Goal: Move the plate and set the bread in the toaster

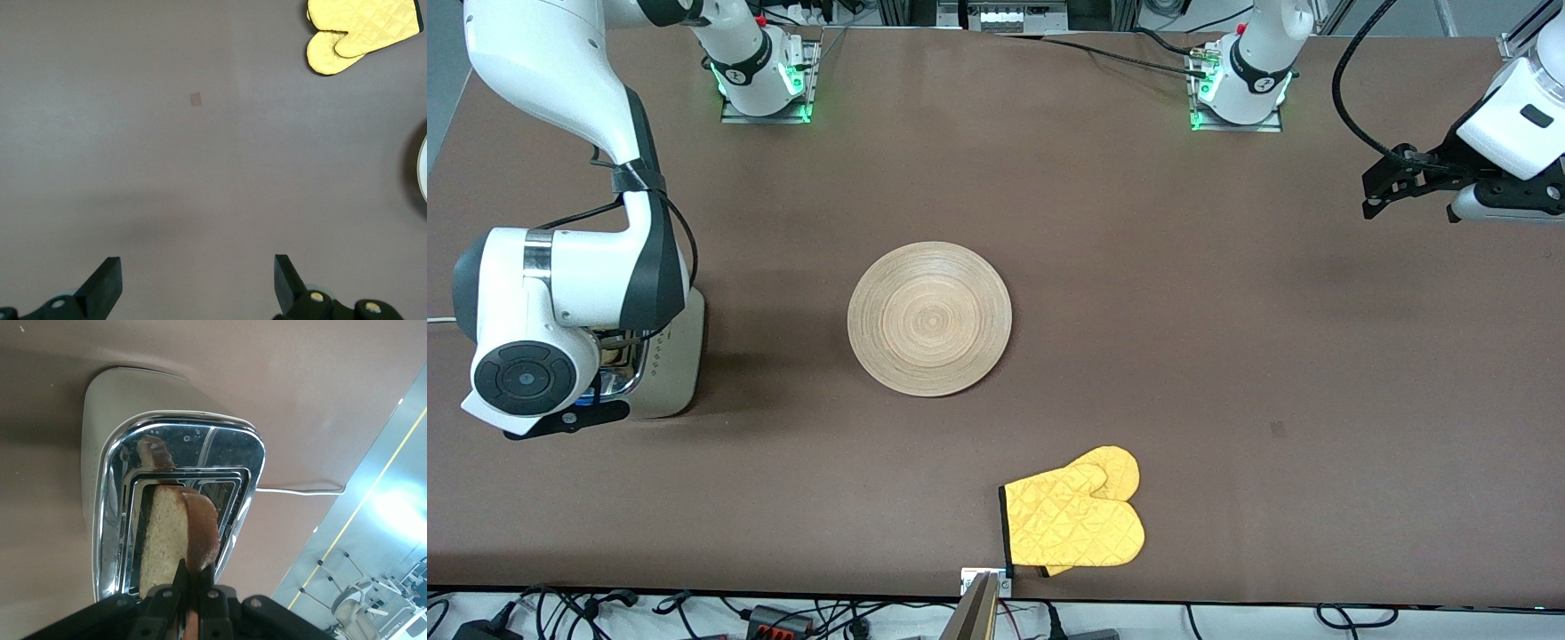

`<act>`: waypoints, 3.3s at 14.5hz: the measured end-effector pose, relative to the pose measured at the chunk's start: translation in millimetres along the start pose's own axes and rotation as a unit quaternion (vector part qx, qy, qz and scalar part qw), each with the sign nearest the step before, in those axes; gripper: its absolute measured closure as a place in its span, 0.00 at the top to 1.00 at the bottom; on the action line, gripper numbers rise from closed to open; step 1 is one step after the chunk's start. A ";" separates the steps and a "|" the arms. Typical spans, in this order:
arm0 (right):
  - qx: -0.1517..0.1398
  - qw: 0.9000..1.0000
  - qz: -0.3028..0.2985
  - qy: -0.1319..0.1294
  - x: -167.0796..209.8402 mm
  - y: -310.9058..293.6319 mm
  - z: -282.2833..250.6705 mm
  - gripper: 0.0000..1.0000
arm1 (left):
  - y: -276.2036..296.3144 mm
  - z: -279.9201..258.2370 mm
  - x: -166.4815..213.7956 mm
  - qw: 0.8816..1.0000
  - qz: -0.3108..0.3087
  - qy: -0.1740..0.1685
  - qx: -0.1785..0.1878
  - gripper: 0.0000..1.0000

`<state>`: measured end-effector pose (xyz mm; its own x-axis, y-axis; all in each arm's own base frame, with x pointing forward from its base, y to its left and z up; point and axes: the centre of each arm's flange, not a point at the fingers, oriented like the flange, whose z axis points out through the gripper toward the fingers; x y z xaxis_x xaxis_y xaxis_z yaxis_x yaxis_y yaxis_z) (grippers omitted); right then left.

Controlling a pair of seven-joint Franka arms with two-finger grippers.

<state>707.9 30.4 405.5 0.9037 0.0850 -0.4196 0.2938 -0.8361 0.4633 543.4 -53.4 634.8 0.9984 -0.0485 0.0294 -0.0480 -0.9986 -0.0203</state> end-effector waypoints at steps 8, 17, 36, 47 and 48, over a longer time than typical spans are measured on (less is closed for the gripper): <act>0.046 0.999 0.005 0.016 -4.4 1.8 -9.9 0.71 | 0.6 0.0 0.0 1.000 0.000 0.000 0.000 1.00; 0.246 0.957 0.054 0.144 -99.2 97.0 -92.8 1.00 | 0.6 0.0 0.0 1.000 0.001 0.000 0.000 1.00; 0.259 0.951 0.039 0.163 -152.3 119.6 -109.5 1.00 | 0.6 0.1 0.1 1.000 0.001 0.000 0.000 1.00; 0.267 0.949 0.060 0.158 -223.9 121.5 -56.2 1.00 | 0.6 0.0 0.1 1.000 0.001 0.000 0.000 1.00; 0.266 0.950 0.059 0.154 -220.0 120.2 -53.2 1.00 | 0.6 0.0 0.1 1.000 0.001 0.000 0.000 1.00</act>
<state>560.9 -60.0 595.0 0.9928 0.0595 -0.1039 0.0597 -0.9982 -0.0013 543.5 -54.0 634.8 0.9983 -0.0496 0.0293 -0.0490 -0.9986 -0.0202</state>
